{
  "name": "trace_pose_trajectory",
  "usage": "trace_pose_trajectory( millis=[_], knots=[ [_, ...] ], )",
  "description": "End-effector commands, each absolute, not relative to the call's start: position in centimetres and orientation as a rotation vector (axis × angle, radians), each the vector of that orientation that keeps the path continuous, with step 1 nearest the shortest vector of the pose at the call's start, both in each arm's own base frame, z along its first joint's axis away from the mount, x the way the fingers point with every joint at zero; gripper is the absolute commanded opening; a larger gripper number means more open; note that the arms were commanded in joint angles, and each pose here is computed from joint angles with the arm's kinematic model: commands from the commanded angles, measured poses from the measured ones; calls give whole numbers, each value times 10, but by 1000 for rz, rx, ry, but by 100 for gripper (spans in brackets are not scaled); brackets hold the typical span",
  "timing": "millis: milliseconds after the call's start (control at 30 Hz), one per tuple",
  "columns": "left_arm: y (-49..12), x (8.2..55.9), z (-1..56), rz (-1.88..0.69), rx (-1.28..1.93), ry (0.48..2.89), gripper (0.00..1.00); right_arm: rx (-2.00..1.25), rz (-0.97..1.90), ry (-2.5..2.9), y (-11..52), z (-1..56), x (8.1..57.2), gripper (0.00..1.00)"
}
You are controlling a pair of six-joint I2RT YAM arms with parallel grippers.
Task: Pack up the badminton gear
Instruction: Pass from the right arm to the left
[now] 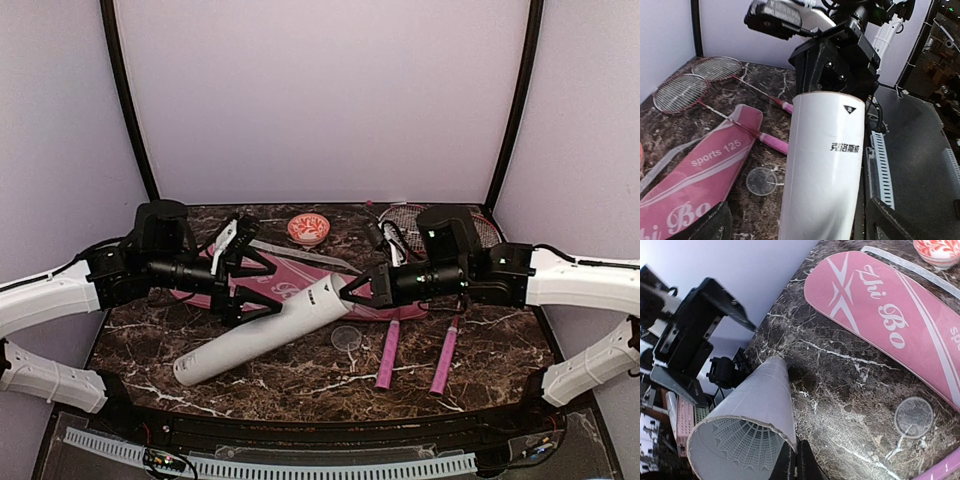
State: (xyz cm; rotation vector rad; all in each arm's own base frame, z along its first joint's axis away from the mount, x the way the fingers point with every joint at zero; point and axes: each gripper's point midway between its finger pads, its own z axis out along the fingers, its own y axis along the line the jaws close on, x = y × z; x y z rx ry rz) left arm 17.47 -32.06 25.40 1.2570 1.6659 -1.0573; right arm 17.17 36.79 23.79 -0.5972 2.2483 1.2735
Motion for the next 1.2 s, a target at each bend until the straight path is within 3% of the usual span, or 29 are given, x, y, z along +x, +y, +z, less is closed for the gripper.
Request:
trace_pose_trajectory(
  millis=[0, 200, 800, 1167],
  knots=[
    [-314, 189, 251, -856, 1233, 1596, 96, -354, 1310, 2254, 362, 238, 188, 0],
    [-323, 187, 217, -746, 1368, 1681, 94, -307, 1364, 2248, 369, 230, 187, 0],
    [-344, 188, 201, -524, 1459, 1625, 94, -249, 1281, 2279, 379, 232, 197, 0],
    [-347, 193, 194, -409, 1508, 1574, 85, -232, 1293, 2283, 383, 232, 197, 0]
  ],
)
